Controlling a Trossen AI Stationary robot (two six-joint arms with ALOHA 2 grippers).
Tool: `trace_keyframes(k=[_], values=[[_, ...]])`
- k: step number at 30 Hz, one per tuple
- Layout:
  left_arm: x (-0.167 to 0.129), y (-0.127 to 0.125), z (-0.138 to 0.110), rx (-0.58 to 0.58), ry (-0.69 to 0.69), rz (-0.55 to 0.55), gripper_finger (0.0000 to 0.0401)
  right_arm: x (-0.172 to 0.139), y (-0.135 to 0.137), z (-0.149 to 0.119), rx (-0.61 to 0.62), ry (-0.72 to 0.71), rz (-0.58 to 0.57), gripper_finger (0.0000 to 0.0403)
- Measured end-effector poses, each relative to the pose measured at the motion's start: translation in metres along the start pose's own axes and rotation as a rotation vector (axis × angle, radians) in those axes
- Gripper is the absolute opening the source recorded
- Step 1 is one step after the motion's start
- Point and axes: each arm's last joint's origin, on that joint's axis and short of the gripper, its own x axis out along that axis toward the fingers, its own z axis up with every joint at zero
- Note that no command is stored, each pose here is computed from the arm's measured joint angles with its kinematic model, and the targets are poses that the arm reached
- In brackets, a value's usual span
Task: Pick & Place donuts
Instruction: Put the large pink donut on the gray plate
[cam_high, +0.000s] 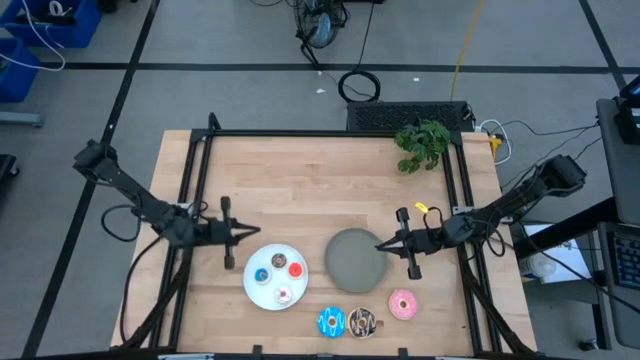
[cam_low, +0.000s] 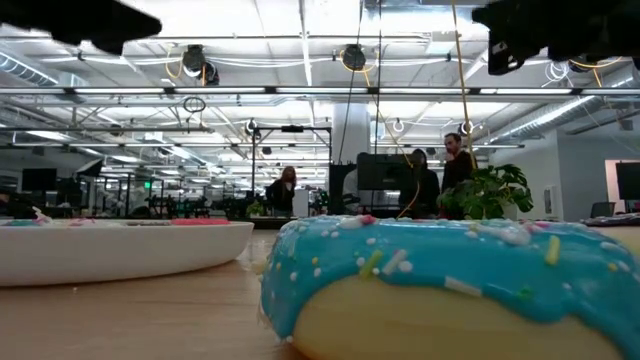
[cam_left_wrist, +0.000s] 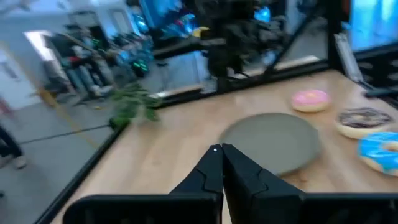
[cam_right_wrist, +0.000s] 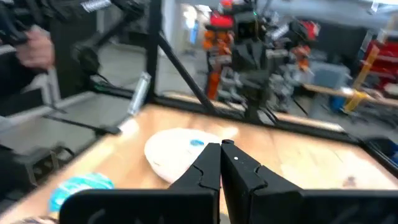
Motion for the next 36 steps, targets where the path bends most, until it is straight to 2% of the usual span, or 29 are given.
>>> trace_keyframes(k=[5, 12, 18, 24, 27, 31, 36], values=[[-0.016, 0.019, -0.016, -0.028, -0.008, 0.054, 0.0005, -0.001, -0.002, 0.0, 0.001, 0.005, -0.012, 0.0], [-0.038, 0.037, -0.01, 0.058, -0.09, 0.038, 0.0005, -0.022, -0.01, 0.011, -0.066, -0.034, -0.024, 0.0], [-0.042, 0.04, -0.026, 0.128, -0.086, 0.045, 0.0004, -0.05, -0.021, -0.004, -0.03, -0.117, -0.069, 0.0], [-0.039, 0.035, -0.052, 0.12, -0.132, 0.016, 0.0004, -0.06, -0.023, -0.013, 0.035, -0.135, -0.075, 0.0], [-0.036, 0.034, -0.067, 0.138, -0.104, 0.062, 0.0014, -0.06, -0.023, -0.014, 0.045, -0.124, -0.073, 0.0], [-0.034, 0.037, -0.068, 0.126, -0.073, 0.133, 0.0018, -0.059, -0.021, -0.018, 0.001, -0.062, -0.055, 0.0], [-0.033, 0.041, -0.066, 0.102, -0.087, 0.169, 0.0005, -0.043, -0.018, 0.027, 0.041, 0.067, -0.038, 0.0]])
